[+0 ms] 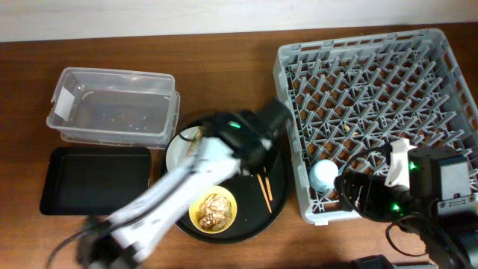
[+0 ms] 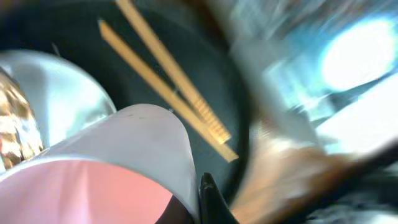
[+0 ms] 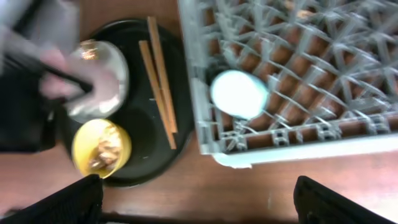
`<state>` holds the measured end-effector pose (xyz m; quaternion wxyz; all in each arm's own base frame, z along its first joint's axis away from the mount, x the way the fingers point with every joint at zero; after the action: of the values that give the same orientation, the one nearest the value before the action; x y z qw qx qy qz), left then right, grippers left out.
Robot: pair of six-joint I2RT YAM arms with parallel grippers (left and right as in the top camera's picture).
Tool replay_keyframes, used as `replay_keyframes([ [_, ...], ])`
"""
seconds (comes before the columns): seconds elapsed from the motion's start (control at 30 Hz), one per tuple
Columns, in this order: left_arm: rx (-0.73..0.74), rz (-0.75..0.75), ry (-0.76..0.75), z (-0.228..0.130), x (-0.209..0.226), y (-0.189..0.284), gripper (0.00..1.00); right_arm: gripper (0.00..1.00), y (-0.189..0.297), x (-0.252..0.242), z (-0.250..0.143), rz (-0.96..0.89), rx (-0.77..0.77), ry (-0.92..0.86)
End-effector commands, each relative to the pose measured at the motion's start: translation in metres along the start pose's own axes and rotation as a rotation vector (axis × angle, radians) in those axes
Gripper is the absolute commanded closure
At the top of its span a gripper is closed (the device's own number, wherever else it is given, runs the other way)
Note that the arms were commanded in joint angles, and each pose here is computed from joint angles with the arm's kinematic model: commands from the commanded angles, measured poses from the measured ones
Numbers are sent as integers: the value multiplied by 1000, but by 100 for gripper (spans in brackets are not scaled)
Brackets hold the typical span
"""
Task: Sort waste into correct bins and load items into the dishwasher rack
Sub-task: 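Grasp the pink cup with the left gripper and lift it, then hand the pink cup from the left gripper to the right gripper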
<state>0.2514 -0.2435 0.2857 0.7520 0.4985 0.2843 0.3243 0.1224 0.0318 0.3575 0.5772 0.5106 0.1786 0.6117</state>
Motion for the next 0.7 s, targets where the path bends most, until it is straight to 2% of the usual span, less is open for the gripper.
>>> replay_keyframes([
  [0.0,-280,-331,13,-5,15,96,100,2,4,20,-5,256,74,201],
  [0.1,-386,-596,-38,-16,21,133,100,2,9,34,-7,459,102,318],
  [0.17,-477,-826,-124,-25,24,158,100,2,12,44,-3,584,101,361],
  [0.27,-542,-1003,-217,-31,22,174,100,2,14,58,7,730,72,413],
  [0.4,-575,-1100,-283,-34,18,181,100,2,14,74,21,911,74,476],
  [0.67,-601,-1141,-326,-35,17,184,100,5,-7,103,27,1066,178,569],
])
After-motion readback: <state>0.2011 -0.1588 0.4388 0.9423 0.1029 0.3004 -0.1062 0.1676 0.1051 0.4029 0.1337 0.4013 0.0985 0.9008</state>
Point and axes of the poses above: each gripper's point midway between its finger pads, its own y axis back along the fingers, its own x axis along the line the jaws close on, z = x × y, the point moved 10 cm from there along y, back along the fingers, and after that the axes turned 11 degrees about -y, right-handed, at the moved point
